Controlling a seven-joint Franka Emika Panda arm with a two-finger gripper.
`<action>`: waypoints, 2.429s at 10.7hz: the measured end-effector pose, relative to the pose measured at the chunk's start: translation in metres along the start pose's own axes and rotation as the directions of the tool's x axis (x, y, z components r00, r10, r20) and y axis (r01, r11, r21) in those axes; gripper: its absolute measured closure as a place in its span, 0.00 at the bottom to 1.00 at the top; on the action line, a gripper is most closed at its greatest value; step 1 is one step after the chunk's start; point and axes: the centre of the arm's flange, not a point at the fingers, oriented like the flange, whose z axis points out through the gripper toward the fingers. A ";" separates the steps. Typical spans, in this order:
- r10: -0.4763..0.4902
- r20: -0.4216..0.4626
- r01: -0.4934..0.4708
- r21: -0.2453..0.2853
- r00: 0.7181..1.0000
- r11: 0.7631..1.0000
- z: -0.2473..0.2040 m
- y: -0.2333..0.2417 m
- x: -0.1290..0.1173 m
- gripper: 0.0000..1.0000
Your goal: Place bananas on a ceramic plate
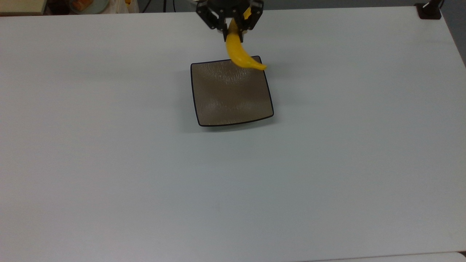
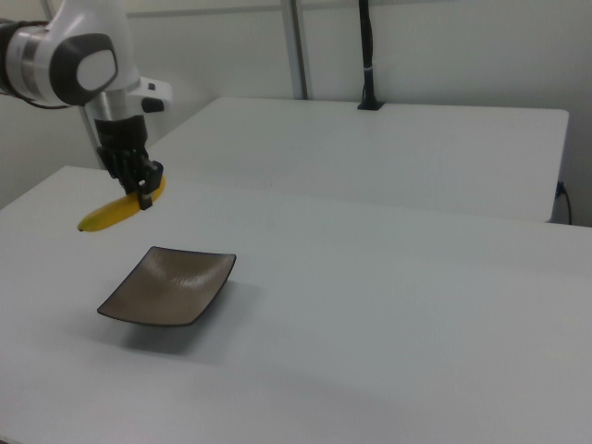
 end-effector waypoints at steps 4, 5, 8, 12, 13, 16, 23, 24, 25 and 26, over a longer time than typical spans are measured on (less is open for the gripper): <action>0.142 0.027 -0.142 -0.021 0.989 0.990 0.068 0.020 0.020 0.68; 0.165 0.034 -0.164 -0.026 0.986 0.986 0.086 0.023 0.021 0.68; 0.240 0.037 -0.239 -0.038 0.970 0.970 0.126 0.033 0.020 0.68; 0.296 0.028 -0.296 -0.029 0.955 0.955 0.174 0.040 0.020 0.68; 0.299 0.032 -0.298 -0.030 0.954 0.954 0.181 0.040 0.019 0.68; 0.302 0.036 -0.301 -0.031 0.953 0.953 0.184 0.040 0.019 0.64; 0.282 0.066 -0.280 -0.037 0.957 0.959 0.138 0.030 0.016 0.00; 0.270 0.057 -0.268 -0.034 0.961 0.963 0.104 0.025 0.016 0.00; 0.260 0.044 -0.259 -0.025 0.965 0.965 0.071 0.022 0.013 0.00; 0.250 0.031 -0.250 -0.014 0.968 0.968 0.036 0.018 0.009 0.00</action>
